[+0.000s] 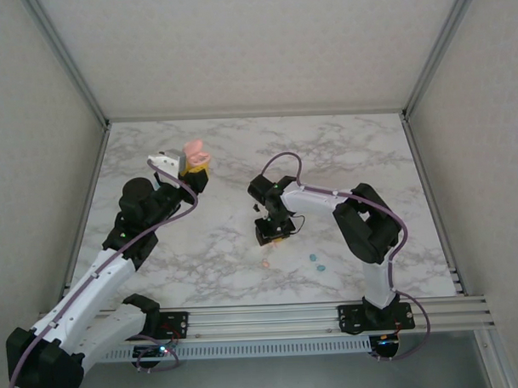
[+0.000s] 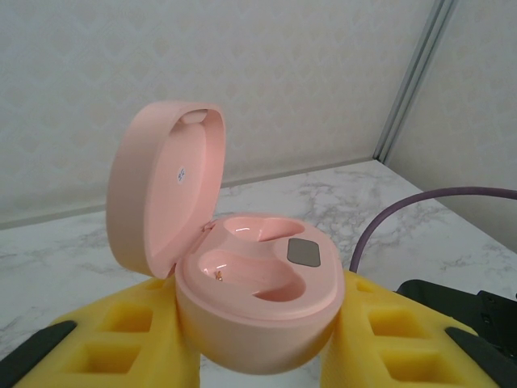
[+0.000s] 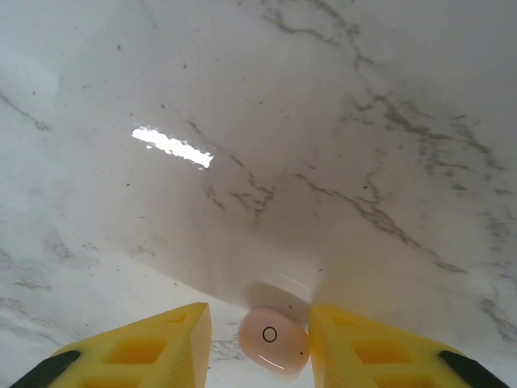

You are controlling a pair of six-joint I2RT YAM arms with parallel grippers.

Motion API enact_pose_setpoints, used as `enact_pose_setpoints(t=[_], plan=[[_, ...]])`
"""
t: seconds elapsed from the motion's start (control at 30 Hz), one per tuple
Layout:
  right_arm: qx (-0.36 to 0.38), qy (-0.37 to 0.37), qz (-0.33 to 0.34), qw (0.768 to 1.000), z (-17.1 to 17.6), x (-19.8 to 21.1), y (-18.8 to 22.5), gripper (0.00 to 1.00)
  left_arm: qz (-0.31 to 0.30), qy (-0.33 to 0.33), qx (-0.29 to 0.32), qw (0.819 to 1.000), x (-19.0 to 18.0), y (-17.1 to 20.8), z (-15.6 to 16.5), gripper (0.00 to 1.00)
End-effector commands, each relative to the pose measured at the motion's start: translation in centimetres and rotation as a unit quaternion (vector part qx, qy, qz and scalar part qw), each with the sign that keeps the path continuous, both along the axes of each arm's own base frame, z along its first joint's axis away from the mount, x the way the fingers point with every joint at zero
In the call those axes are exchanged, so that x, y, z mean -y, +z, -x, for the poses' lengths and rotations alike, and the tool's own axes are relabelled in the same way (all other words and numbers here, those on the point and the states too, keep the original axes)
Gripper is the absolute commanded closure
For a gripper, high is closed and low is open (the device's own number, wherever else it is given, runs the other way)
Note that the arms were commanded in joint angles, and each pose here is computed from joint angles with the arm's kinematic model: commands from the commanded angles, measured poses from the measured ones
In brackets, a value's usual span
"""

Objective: Insert wireless bluetooth earbuds into charging case

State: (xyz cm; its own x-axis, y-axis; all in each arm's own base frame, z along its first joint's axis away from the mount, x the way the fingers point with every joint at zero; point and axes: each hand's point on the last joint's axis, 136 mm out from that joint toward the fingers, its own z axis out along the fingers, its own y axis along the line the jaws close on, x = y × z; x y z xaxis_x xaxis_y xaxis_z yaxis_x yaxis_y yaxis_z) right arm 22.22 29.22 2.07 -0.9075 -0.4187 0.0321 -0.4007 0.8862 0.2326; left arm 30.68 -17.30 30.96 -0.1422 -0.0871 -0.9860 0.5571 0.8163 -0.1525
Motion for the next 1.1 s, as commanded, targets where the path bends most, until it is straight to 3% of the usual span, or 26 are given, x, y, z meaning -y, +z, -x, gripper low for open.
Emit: enact_pose_setpoints(t=[0.0,0.23,0.73,1.07], plan=[[-0.03,0.009,-0.01,0.999,1.3,0.1,-0.4,0.64,0.018,-0.007,0.015,1.0,0.0,1.7,0.1,0.76],[-0.053,0.009,-0.052,0.997,2.7,-0.8,0.9,0.65,0.019,-0.007,0.014,1.0,0.1,1.6,0.0,0.76],[-0.045,0.027,-0.071,0.996,2.9,-2.4,2.3,0.63,0.022,-0.004,0.015,1.0,-0.2,1.4,0.5,0.76],[-0.006,0.013,0.001,1.0,1.2,-1.1,3.5,0.62,0.018,0.007,0.019,1.0,-0.7,1.5,0.5,0.76]])
